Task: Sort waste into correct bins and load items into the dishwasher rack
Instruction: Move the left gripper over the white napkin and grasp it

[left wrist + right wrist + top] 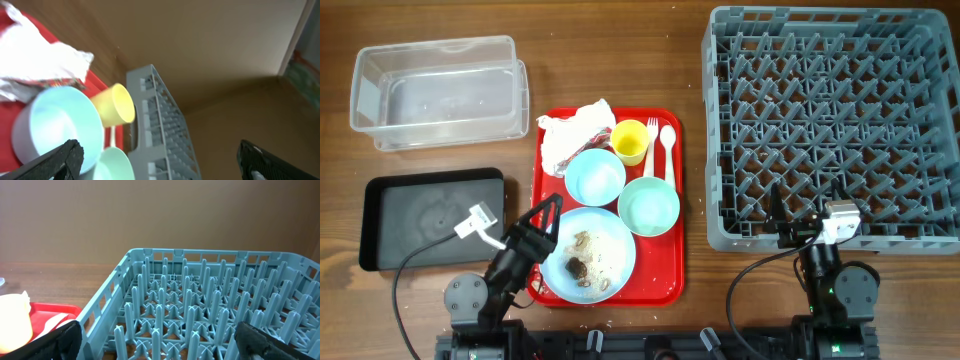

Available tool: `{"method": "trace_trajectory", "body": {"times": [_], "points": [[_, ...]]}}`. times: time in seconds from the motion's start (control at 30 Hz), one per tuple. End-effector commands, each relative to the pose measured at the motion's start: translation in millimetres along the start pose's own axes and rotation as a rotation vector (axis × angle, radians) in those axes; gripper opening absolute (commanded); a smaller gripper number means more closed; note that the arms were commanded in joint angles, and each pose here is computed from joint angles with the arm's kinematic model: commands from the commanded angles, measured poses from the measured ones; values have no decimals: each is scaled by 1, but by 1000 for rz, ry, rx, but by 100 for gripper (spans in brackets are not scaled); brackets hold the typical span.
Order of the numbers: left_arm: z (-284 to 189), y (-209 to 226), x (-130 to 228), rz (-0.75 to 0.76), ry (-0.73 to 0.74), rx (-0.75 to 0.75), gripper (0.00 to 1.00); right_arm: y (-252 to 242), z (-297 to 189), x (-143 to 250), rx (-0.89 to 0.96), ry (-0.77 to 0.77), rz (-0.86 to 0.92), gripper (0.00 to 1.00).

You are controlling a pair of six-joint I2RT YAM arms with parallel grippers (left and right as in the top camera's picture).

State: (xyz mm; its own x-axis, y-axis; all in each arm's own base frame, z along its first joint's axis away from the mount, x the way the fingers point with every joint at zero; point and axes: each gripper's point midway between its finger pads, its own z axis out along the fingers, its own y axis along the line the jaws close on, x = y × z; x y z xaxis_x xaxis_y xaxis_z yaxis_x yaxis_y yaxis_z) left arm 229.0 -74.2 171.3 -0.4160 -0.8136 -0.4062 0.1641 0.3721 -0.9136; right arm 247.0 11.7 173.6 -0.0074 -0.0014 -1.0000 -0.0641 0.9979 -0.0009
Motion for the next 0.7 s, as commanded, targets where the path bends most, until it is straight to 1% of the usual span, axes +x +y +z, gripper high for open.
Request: {"method": "trace_trajectory", "body": {"times": [0.0,0.17,0.3,0.5,0.67], "points": [[1,4,-7,122,-30,-46,99,1,0,0,-5,0,8,100],[0,-9,-16,210,-5,-118,99,1,0,0,-5,0,8,100],[0,-31,-29,264,18,-171,100,1,0,0,-5,0,8,100],[1,-58,-42,237,83,-260,100,1,0,0,-5,0,8,100],[-4,-63,-45,176,183,-421,99,1,0,0,-5,0,8,100]]}}
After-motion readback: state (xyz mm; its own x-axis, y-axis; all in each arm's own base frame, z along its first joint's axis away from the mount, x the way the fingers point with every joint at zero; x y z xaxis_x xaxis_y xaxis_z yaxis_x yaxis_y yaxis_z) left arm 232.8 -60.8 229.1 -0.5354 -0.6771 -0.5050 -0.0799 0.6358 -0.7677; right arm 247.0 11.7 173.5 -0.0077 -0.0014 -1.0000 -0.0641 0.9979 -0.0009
